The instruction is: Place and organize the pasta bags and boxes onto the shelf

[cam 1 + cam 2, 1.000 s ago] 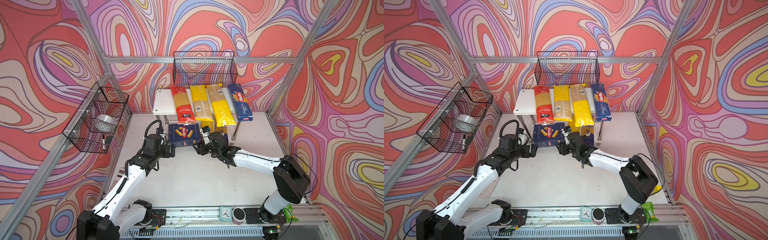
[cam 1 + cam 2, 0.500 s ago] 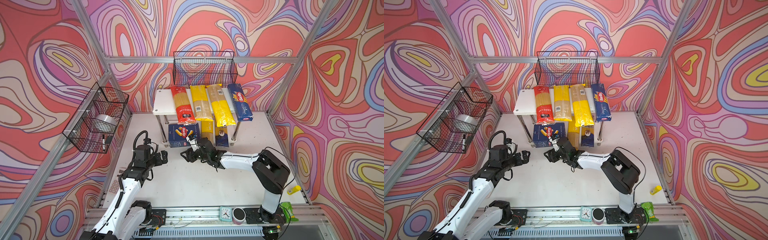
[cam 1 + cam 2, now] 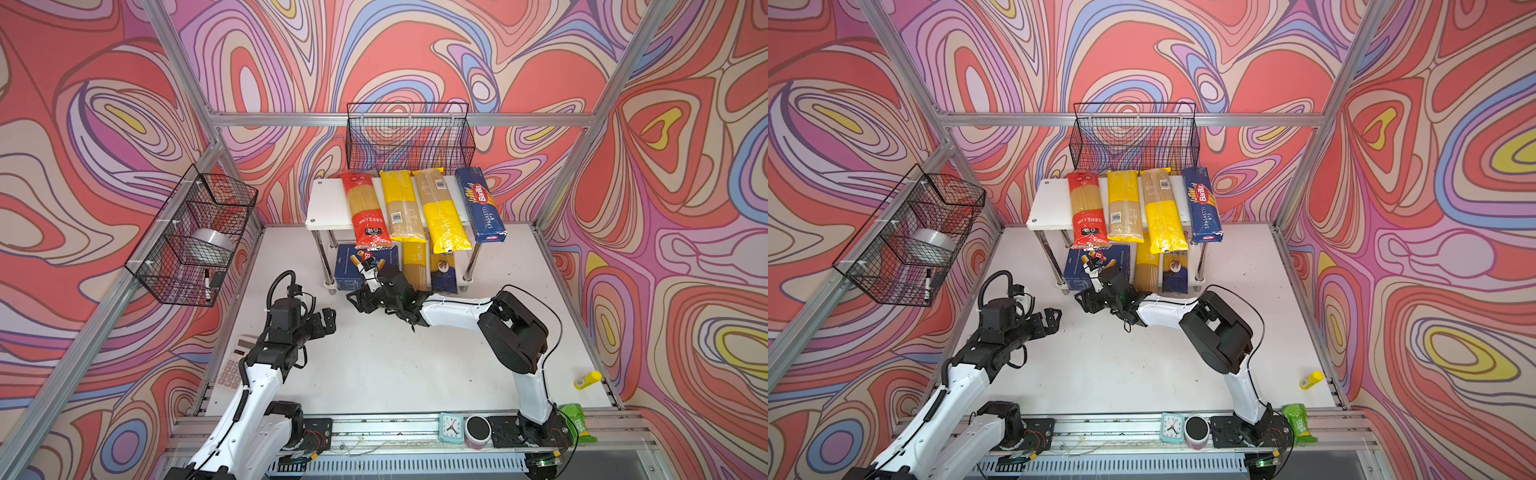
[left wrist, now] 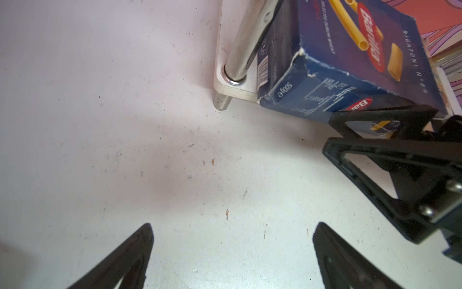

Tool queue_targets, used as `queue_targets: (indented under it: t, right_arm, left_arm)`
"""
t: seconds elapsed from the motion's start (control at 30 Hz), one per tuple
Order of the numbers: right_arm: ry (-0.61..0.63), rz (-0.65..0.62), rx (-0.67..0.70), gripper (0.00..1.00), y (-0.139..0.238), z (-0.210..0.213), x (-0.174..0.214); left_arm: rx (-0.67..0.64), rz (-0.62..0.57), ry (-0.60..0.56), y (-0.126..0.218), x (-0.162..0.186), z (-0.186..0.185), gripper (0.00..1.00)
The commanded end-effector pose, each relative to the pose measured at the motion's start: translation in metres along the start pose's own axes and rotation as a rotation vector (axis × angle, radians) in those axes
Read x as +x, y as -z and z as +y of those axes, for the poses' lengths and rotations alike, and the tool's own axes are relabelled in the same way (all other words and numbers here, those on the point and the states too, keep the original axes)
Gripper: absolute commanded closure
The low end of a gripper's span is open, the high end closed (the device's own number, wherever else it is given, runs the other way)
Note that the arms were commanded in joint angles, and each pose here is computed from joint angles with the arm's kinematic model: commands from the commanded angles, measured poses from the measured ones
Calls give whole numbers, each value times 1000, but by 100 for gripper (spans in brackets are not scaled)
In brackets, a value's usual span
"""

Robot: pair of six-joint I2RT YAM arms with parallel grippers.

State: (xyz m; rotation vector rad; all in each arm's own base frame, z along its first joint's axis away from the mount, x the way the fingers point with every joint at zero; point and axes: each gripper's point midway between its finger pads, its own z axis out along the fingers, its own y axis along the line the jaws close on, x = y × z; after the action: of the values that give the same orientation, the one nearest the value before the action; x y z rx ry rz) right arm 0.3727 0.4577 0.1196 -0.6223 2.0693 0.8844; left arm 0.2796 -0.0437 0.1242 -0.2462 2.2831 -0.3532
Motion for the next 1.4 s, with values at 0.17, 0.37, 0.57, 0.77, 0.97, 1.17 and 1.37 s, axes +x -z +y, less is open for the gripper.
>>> queue_targets:
  t: [0.17,0.37,0.57,0.77,0.97,1.17,1.37]
  right_arm:
    - [35,1,78,31,-15,-24,-10]
    - [42,-5,108,29,-4,-37,-15]
    - [18,4,67,27,20,-39,-16]
    - [-18,-19,70,26,70,-30,-6]
    - [11,-62,347,17,157,-70,19]
    - [38,-182,796,2,274,-148,18]
    - [30,-333,1035,2,336,-203,29]
  left_arm:
    - [-6,-63,-36,-3,-19,-1,0]
    - [2,-107,-62,-1,-28,-3,0]
    - [13,-144,-114,-10,-35,-5,0]
    - [-27,-174,-140,-13,-42,1,0]
    - [-120,-284,-206,-20,-57,19,0]
    - [-102,-385,-293,-43,-75,22,0]
    - [-145,-313,-273,-76,-72,41,0]
